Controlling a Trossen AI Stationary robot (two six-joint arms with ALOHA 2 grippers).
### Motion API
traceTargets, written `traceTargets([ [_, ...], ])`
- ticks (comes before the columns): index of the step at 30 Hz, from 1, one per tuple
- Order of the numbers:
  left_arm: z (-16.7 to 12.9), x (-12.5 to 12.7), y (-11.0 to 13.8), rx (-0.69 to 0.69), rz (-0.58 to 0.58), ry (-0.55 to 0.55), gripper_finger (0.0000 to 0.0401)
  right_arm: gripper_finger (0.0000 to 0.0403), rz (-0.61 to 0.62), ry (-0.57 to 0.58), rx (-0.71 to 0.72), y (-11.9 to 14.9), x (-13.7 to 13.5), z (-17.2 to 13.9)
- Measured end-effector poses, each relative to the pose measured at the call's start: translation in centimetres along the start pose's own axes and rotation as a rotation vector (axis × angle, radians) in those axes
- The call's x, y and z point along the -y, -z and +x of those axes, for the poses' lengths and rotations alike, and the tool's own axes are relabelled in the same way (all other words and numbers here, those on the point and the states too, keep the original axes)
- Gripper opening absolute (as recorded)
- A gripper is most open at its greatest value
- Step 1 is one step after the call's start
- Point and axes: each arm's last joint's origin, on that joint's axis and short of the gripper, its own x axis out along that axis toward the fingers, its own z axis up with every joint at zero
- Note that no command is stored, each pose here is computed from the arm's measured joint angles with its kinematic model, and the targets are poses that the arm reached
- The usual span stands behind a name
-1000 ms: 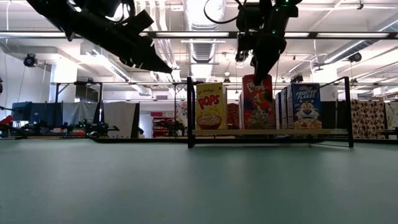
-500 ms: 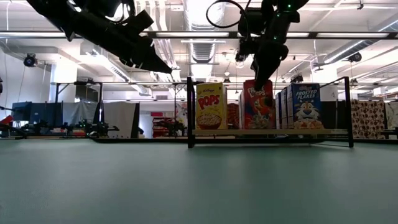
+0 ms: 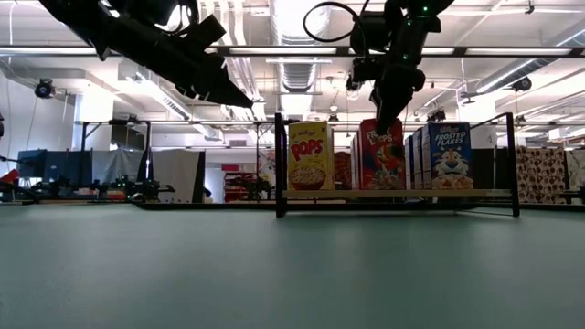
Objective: Stack cereal on shelf
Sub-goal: Put the red cereal box on the shelf aligned with the other red cereal boxes
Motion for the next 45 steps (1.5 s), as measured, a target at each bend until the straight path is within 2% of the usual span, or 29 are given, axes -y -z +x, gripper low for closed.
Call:
traceTargets([
  [18,0.00,0.00,0.00,0.000,0.000,0.000,0.0168,0.0143,-0.020,-0.011,0.004,0.00,-0.04,0.00],
  [32,0.00,0.00,0.00,0.000,0.000,0.000,0.0168,0.0218,-0.008,-0.008,0.003,0.00,-0.02,0.00],
  [45,0.00,0.00,0.00,0.000,0.000,0.000,0.0168,0.0244,-0.011,0.004,0.022,-0.33,0.10,-0.71],
])
